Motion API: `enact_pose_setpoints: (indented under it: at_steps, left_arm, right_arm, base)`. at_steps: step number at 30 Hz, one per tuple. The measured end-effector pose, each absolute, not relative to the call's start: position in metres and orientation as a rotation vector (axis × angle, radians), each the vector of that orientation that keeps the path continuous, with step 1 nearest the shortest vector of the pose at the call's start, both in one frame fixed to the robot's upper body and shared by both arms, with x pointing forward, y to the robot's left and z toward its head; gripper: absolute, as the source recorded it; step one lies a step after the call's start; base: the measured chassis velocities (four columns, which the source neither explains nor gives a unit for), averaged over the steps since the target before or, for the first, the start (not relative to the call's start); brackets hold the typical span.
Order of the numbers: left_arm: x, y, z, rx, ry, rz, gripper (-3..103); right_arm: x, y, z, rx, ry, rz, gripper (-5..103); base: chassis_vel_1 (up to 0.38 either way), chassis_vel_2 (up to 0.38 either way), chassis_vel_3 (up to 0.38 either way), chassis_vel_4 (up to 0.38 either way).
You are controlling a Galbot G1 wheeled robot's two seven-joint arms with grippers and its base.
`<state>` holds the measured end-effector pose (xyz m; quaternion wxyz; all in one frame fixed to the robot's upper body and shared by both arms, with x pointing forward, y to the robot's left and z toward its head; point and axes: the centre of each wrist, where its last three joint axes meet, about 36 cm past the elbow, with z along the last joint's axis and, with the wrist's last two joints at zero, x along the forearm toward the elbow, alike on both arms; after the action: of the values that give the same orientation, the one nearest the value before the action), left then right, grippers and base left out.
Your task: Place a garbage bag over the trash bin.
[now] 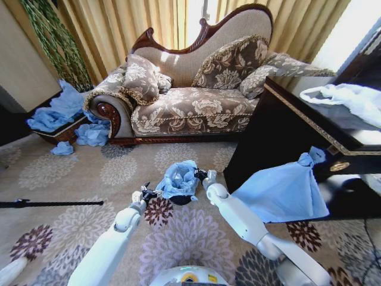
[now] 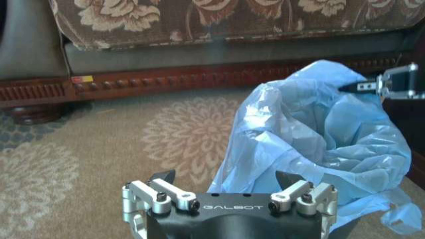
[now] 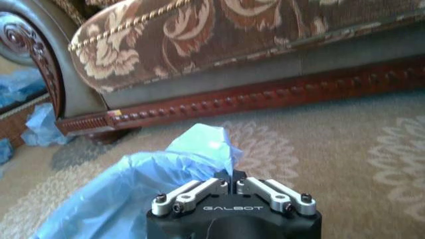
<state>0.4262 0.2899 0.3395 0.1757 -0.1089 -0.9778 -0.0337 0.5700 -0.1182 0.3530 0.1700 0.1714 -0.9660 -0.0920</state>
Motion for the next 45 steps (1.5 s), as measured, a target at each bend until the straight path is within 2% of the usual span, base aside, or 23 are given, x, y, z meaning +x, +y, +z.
enact_pose_setpoints:
  at_steps: [8,25,41,45]
  left_arm:
    - [0.422,0.286,0.337,-0.313,-2.767,-0.086,100]
    - [0.419,0.281,0.333,-0.318,-2.765,-0.066,100]
    - [0.423,0.284,0.341,-0.344,-2.771,-0.065,100]
    - [0.429,0.293,0.355,-0.4,-2.765,0.023,100]
  right_arm:
    - [0.585,-0.132,0.353,0.486,-2.747,-0.218,0]
    - [0.612,-0.171,0.304,0.616,-2.715,-0.053,0]
    - [0.612,-0.154,0.291,0.668,-2.709,-0.077,0]
    - [0.61,-0.151,0.29,0.669,-2.708,-0.079,0]
  base:
    - [0.0,0.0,0.0,0.0]
    - [0.0,0.0,0.0,0.0]
    - [0.0,0.0,0.0,0.0]
    - [0.0,0.0,0.0,0.0]
